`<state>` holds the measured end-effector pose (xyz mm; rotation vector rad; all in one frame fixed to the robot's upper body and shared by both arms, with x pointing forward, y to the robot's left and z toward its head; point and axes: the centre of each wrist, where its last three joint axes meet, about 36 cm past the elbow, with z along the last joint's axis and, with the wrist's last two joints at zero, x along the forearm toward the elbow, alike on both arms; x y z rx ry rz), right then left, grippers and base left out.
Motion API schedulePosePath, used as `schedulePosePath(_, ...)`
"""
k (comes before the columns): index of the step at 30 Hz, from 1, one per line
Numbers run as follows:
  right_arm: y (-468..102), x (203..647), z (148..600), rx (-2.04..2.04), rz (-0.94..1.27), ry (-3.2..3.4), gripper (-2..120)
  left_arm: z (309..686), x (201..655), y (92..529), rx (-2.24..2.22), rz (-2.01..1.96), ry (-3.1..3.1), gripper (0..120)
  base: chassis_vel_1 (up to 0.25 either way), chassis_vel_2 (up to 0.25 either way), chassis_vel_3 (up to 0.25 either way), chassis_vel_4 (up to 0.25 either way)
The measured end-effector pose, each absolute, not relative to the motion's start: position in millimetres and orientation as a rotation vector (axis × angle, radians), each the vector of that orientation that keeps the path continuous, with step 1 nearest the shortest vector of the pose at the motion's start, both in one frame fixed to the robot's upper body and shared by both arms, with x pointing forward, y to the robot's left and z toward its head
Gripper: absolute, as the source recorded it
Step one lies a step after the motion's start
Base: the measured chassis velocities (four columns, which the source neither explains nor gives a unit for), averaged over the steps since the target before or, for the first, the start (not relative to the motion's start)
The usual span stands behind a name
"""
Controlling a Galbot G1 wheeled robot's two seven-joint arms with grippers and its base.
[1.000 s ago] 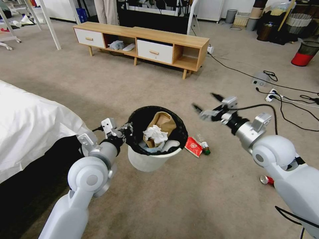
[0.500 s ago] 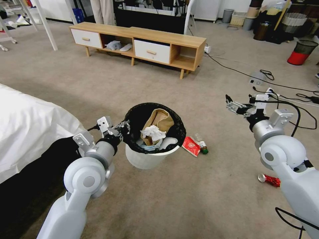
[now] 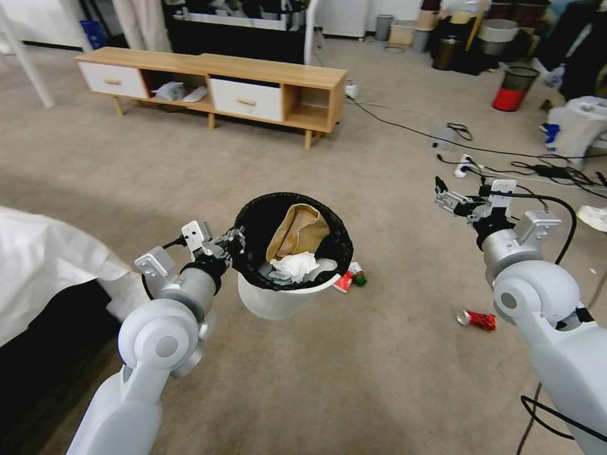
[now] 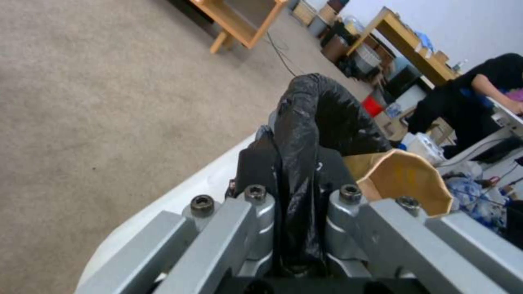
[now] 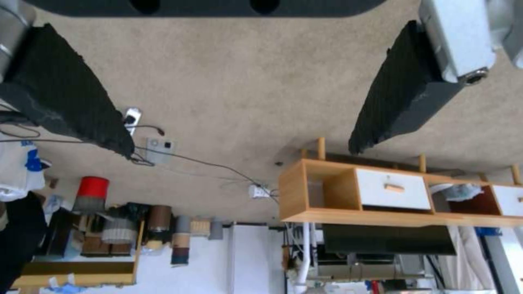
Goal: Pick up the trash bin and place the garbage on the floor into it.
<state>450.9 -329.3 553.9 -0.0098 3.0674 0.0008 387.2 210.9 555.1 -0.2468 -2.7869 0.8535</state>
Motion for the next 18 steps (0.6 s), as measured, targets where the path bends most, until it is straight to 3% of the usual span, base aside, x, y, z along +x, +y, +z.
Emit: schedulePosePath(18, -327.6, 454.1, 544.4, -0.044, -0.011, 3.060, 100, 552.4, 391.2, 211.1, -0.236, 0.865, -2.784, 7, 0.000, 0.000, 0.000, 0.000)
